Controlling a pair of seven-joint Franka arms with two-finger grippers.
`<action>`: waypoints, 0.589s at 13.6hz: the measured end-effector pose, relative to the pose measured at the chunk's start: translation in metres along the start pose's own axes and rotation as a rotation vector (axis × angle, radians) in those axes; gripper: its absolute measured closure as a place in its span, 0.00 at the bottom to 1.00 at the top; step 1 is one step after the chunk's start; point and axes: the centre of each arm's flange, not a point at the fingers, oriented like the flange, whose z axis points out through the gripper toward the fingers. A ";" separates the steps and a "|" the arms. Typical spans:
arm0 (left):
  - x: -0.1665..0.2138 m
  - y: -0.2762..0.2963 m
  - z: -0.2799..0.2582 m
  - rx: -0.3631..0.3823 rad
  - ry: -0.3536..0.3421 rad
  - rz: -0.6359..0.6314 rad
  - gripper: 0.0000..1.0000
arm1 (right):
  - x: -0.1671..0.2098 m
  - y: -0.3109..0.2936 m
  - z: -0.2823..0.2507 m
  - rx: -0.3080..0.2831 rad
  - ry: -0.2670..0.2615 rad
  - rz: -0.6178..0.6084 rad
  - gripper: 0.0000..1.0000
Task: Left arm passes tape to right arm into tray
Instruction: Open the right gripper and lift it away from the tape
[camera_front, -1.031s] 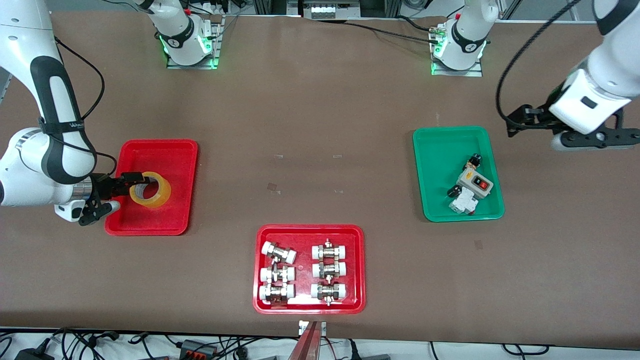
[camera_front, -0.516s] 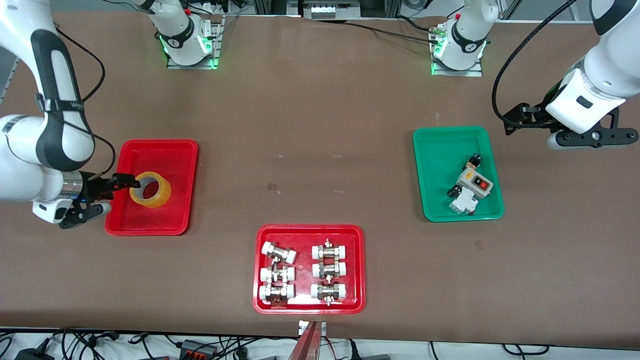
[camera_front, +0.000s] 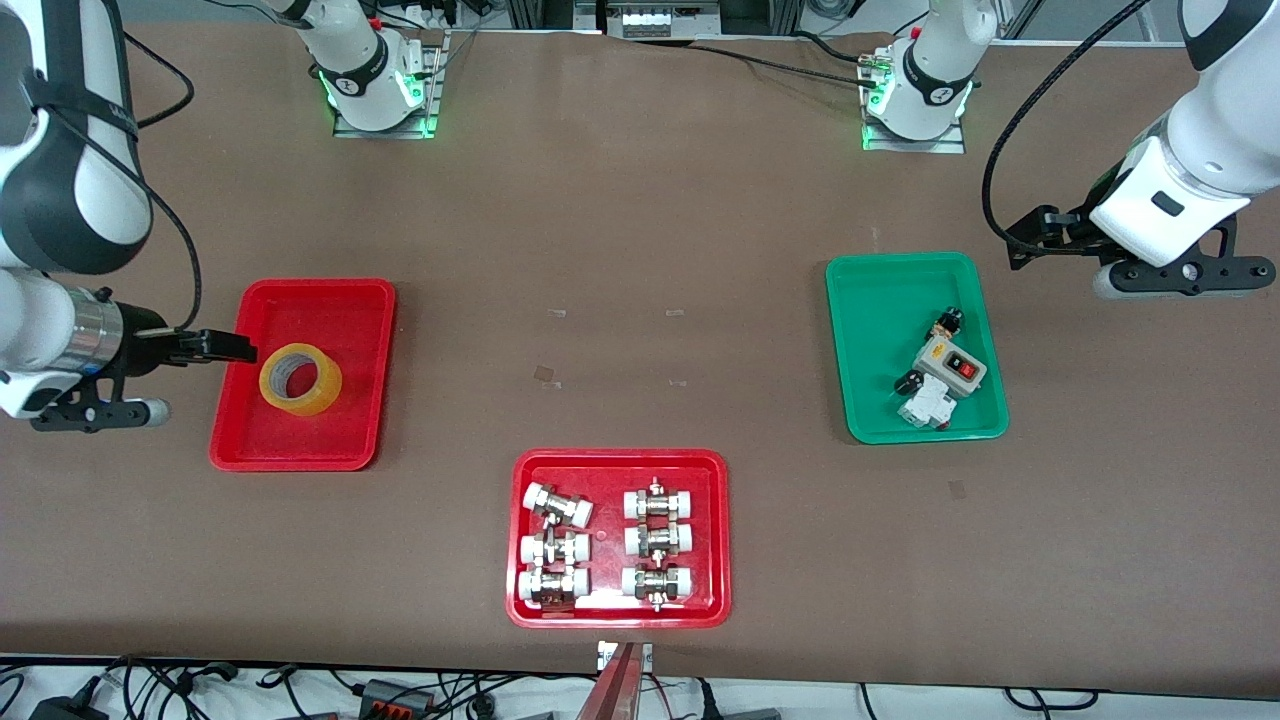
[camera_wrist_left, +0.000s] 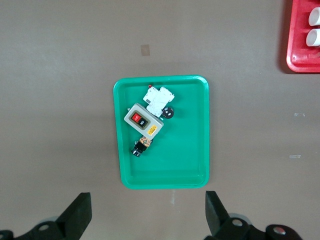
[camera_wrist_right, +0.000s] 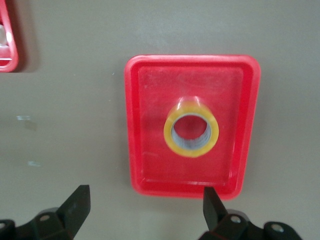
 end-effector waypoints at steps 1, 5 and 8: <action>0.000 0.001 0.000 0.000 0.000 0.002 0.00 | -0.004 -0.002 -0.019 -0.002 0.007 0.008 0.00; -0.001 0.005 -0.001 0.000 0.001 0.010 0.00 | -0.014 0.008 -0.076 -0.037 0.085 0.025 0.00; -0.001 0.005 0.000 -0.001 0.000 0.010 0.00 | -0.011 0.013 -0.081 -0.087 0.117 0.029 0.00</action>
